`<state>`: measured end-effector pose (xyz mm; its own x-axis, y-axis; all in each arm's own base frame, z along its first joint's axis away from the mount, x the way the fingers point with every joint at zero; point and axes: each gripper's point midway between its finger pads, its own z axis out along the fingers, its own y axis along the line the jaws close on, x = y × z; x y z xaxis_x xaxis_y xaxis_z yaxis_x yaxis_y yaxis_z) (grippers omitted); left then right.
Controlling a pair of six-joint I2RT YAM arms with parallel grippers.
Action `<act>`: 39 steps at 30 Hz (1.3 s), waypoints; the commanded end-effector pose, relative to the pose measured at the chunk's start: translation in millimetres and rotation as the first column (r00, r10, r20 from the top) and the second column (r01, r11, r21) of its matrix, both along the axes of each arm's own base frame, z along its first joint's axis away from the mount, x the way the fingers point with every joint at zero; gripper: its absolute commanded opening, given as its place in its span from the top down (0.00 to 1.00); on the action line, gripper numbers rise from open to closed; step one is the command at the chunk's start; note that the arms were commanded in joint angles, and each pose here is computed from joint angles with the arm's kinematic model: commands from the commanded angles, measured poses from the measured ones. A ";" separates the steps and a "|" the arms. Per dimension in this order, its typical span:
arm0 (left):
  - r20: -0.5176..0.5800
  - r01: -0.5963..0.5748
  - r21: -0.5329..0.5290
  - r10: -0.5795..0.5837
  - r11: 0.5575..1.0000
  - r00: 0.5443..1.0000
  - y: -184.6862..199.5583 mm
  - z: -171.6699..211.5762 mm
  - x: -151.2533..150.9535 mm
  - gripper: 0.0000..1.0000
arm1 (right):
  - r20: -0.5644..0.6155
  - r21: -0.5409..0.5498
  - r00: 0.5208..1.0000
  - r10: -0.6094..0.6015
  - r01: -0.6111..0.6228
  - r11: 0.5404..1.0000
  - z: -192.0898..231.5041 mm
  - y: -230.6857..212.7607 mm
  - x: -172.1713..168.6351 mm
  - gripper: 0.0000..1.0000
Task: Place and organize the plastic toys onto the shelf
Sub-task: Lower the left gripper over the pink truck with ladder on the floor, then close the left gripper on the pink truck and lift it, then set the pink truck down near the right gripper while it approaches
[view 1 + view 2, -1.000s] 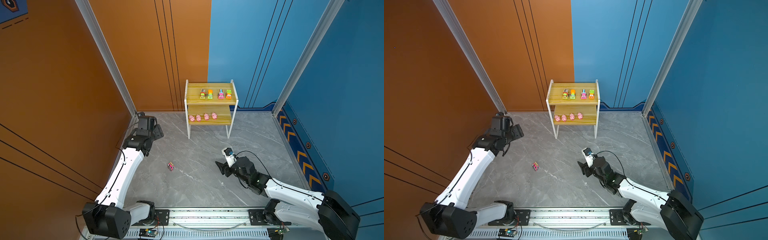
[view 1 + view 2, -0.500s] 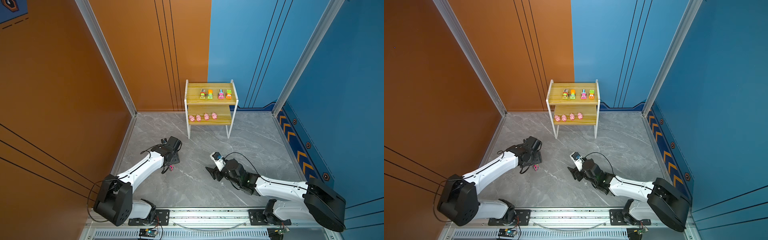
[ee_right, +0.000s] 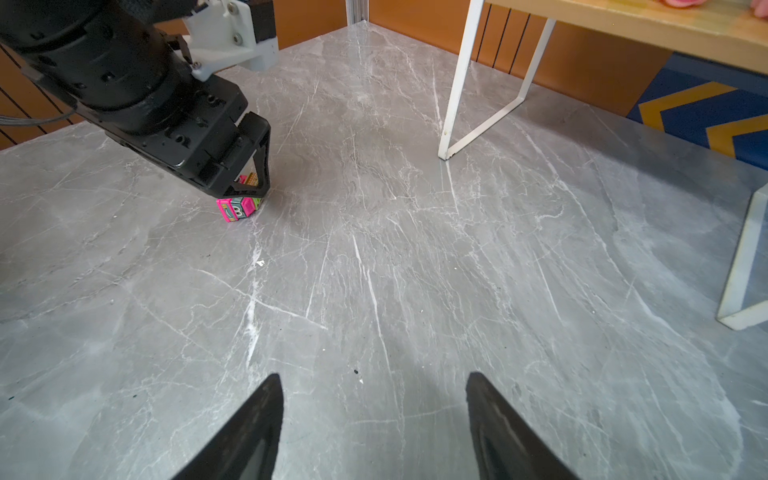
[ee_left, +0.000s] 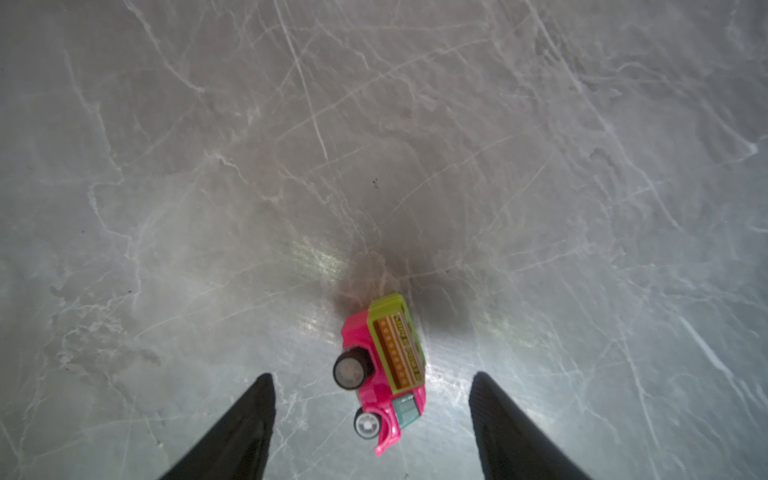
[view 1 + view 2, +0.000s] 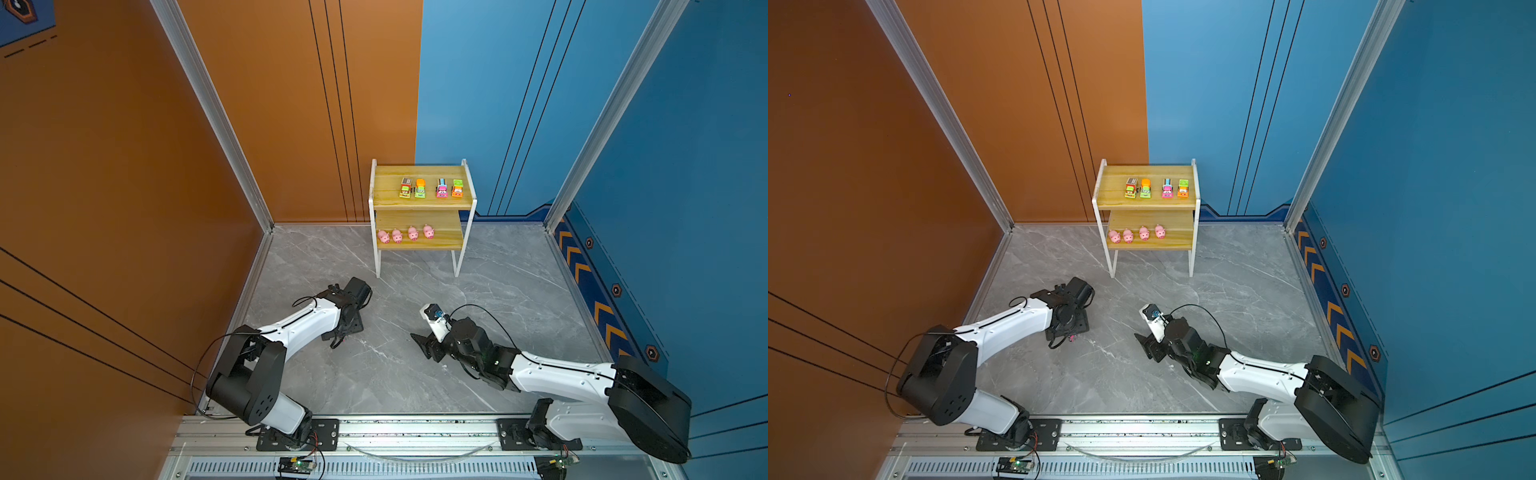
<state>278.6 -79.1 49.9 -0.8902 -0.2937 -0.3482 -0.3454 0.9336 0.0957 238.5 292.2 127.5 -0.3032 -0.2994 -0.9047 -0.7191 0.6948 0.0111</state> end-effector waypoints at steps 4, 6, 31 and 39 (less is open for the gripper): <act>-0.005 -0.047 -0.021 0.047 0.999 0.999 -3.0 -13.2 8.4 0.30 | 0.032 0.019 0.999 -0.004 0.003 1.000 10.9 1.6 1.2 0.30; -0.004 -0.065 -0.036 0.065 0.997 0.998 -3.2 -19.0 11.4 0.32 | 0.034 0.020 0.999 -0.004 0.003 1.000 11.3 0.8 0.7 0.30; 0.083 -0.057 -0.284 0.083 0.957 0.993 -16.8 -36.0 22.9 0.72 | -0.085 0.191 0.996 -0.010 0.026 0.981 10.6 36.3 6.1 0.30; 0.195 -0.059 -0.449 0.162 0.892 0.967 -33.4 -11.9 38.0 0.73 | -0.209 0.377 0.977 -0.052 0.129 0.917 6.1 70.7 20.2 0.31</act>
